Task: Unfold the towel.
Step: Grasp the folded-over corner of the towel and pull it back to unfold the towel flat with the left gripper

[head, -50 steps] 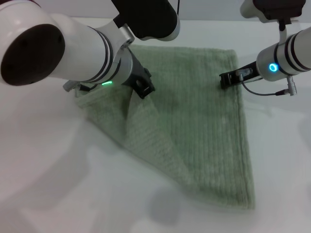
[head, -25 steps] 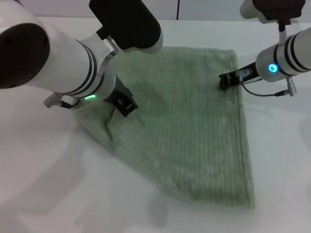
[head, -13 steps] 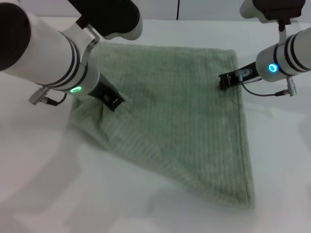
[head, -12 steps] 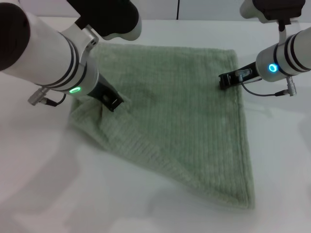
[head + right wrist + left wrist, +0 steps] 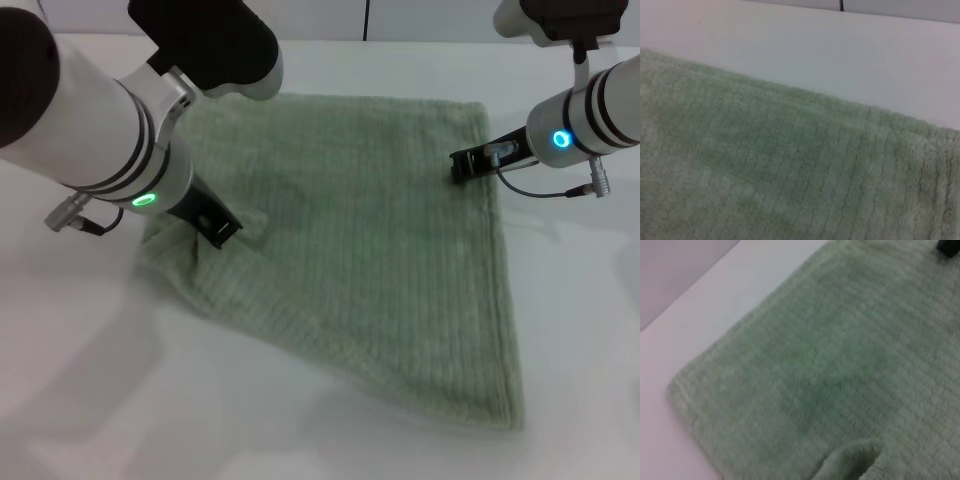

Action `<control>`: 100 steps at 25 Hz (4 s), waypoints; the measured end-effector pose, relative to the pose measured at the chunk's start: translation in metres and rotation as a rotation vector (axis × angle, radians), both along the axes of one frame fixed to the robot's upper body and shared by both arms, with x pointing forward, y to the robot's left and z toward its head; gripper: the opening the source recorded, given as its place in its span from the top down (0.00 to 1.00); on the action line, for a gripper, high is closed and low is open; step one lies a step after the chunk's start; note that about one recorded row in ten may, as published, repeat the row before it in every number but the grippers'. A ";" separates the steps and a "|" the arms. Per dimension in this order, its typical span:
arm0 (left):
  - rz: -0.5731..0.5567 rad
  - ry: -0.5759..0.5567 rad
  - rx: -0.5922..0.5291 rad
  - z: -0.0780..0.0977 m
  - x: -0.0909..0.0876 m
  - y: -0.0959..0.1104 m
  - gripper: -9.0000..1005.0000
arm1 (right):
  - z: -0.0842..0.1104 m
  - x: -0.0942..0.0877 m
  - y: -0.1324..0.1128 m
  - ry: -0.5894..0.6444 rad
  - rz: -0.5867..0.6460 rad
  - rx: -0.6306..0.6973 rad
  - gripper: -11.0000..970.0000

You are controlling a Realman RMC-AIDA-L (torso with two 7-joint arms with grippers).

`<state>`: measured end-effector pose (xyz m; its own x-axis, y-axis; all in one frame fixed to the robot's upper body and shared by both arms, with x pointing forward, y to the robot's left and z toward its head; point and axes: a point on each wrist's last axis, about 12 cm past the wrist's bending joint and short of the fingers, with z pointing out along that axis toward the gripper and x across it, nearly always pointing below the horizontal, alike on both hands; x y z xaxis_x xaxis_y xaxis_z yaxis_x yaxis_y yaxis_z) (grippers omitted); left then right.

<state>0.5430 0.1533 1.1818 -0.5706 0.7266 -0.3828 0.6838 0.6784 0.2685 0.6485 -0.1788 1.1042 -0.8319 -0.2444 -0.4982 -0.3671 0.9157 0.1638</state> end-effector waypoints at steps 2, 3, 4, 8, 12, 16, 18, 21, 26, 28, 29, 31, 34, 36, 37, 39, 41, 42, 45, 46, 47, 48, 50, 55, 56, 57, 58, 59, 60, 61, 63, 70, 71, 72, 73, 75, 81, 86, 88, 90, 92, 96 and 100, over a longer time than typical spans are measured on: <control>0.011 0.010 0.002 -0.001 -0.001 0.001 0.96 | 0.000 0.000 0.000 -0.001 0.000 0.000 0.99; 0.016 0.016 0.003 -0.001 -0.001 0.002 0.96 | 0.000 0.000 0.000 -0.001 0.000 0.000 0.99; 0.019 0.021 0.005 -0.002 -0.002 0.003 0.96 | 0.000 0.000 0.000 -0.001 0.000 0.000 0.99; 0.043 0.036 0.004 -0.003 -0.003 0.005 0.96 | 0.001 0.000 0.000 -0.002 0.000 0.000 0.99; 0.057 0.046 0.005 -0.004 -0.004 0.007 0.96 | 0.000 0.000 0.000 -0.001 0.001 0.000 0.99; 0.069 0.055 0.006 -0.004 -0.005 0.008 0.96 | 0.000 0.000 0.000 0.001 0.000 0.000 0.99; 0.083 0.070 0.012 -0.005 -0.006 0.010 0.96 | -0.001 -0.001 -0.001 0.002 -0.001 0.000 0.99; 0.089 0.075 0.013 -0.005 -0.006 0.012 0.96 | -0.001 -0.001 -0.001 0.002 -0.001 0.000 0.99; 0.131 0.085 0.002 -0.004 -0.005 0.019 0.96 | -0.001 -0.001 -0.001 0.003 -0.002 0.000 0.99; 0.139 0.092 0.004 -0.004 -0.006 0.021 0.96 | -0.001 -0.001 -0.001 0.004 -0.002 0.000 0.99; 0.141 0.095 0.006 -0.005 -0.006 0.021 0.96 | -0.001 -0.001 -0.001 0.005 -0.001 0.000 0.99; 0.144 0.099 0.008 -0.005 -0.007 0.022 0.96 | -0.001 -0.001 -0.001 0.006 0.000 0.000 0.99; 0.151 0.105 0.010 -0.006 -0.008 0.023 0.96 | -0.001 -0.002 0.000 0.008 0.005 -0.004 0.99; 0.155 0.108 0.011 -0.006 -0.008 0.023 0.96 | -0.002 -0.002 0.000 0.009 0.009 -0.007 0.99; 0.155 0.109 0.011 -0.006 -0.008 0.023 0.96 | -0.001 -0.002 0.000 0.009 0.010 -0.008 0.99; 0.156 0.110 0.011 -0.007 -0.008 0.024 0.96 | -0.001 -0.002 0.001 0.008 0.010 -0.008 0.99; 0.158 0.114 0.013 -0.007 -0.008 0.024 0.96 | 0.000 -0.002 0.001 0.005 0.012 -0.007 0.99; 0.161 0.118 0.016 -0.008 -0.008 0.025 0.96 | 0.000 -0.001 0.001 0.004 0.012 -0.007 0.99; 0.164 0.124 0.018 -0.008 -0.009 0.025 0.95 | 0.000 -0.001 0.001 0.002 0.013 -0.007 0.99; 0.166 0.127 0.019 -0.008 -0.009 0.025 0.95 | 0.000 -0.001 0.001 0.002 0.013 -0.007 0.99; 0.171 0.131 0.019 -0.009 -0.010 0.025 0.95 | 0.000 -0.001 0.001 0.002 0.013 -0.007 0.99; 0.179 0.135 0.018 -0.009 -0.010 0.026 0.95 | 0.000 -0.001 0.001 0.002 0.013 -0.007 0.99; 0.186 0.139 0.018 -0.009 -0.011 0.026 0.95 | 0.000 -0.001 0.001 0.002 0.013 -0.007 0.99; 0.225 0.164 0.016 -0.012 -0.013 0.027 0.95 | 0.000 -0.001 0.001 0.002 0.013 -0.007 0.99; 0.225 0.164 0.016 -0.012 -0.013 0.027 0.95 | 0.000 -0.001 0.001 0.002 0.013 -0.007 0.99; 0.230 0.168 0.016 -0.013 -0.014 0.027 0.95 | 0.000 -0.001 0.001 0.003 0.013 -0.007 0.99; 0.230 0.168 0.016 -0.013 -0.014 0.027 0.95 | 0.000 -0.001 0.001 0.003 0.012 -0.007 0.99; 0.230 0.168 0.016 -0.013 -0.014 0.027 0.95 | 0.000 -0.001 0.001 0.003 0.012 -0.007 0.99; 0.249 0.175 0.011 -0.014 -0.015 0.028 0.95 | 0.000 -0.001 0.000 0.003 0.012 -0.008 0.99; 0.256 0.177 0.010 -0.015 -0.015 0.028 0.91 | 0.000 -0.001 0.000 0.003 0.012 -0.008 0.99; 0.256 0.177 0.010 -0.015 -0.015 0.028 0.84 | 0.000 -0.001 0.000 0.003 0.012 -0.008 0.99; 0.282 0.191 0.016 -0.017 -0.017 0.031 0.54 | 0.000 -0.001 -0.001 0.000 0.019 -0.012 0.99; 0.282 0.191 0.016 -0.017 -0.017 0.031 0.53 | 0.000 -0.001 -0.001 -0.001 0.019 -0.012 0.99; 0.290 0.195 0.022 -0.017 -0.017 0.034 0.53 | 0.000 -0.001 -0.001 -0.001 0.019 -0.012 0.99; 0.294 0.199 0.027 -0.017 -0.017 0.035 0.53 | 0.000 -0.001 -0.001 0.000 0.019 -0.012 0.99; 0.294 0.199 0.027 -0.017 -0.017 0.035 0.52 | 0.000 -0.002 -0.002 0.000 0.018 -0.011 0.99; 0.330 0.184 0.042 -0.017 -0.014 0.047 0.51 | 0.001 -0.001 -0.002 -0.011 0.020 -0.009 0.99; 0.382 0.176 0.043 -0.016 -0.012 0.056 0.51 | 0.005 0.000 -0.004 -0.029 0.017 -0.004 0.99; 0.409 0.181 0.057 -0.017 -0.013 0.062 0.51 | 0.006 0.000 -0.004 -0.032 0.017 -0.003 0.99; 0.410 0.188 0.064 -0.017 -0.015 0.062 0.51 | 0.006 0.000 -0.004 -0.033 0.017 -0.003 0.99; 0.411 0.198 0.068 -0.017 -0.017 0.061 0.51 | 0.006 0.000 -0.004 -0.034 0.018 -0.002 0.99; 0.420 0.210 0.075 -0.017 -0.019 0.062 0.50 | 0.007 0.000 -0.004 -0.034 0.019 -0.003 0.99; 0.433 0.180 0.067 -0.011 -0.018 0.065 0.50 | 0.011 0.003 -0.004 -0.055 0.020 -0.001 0.99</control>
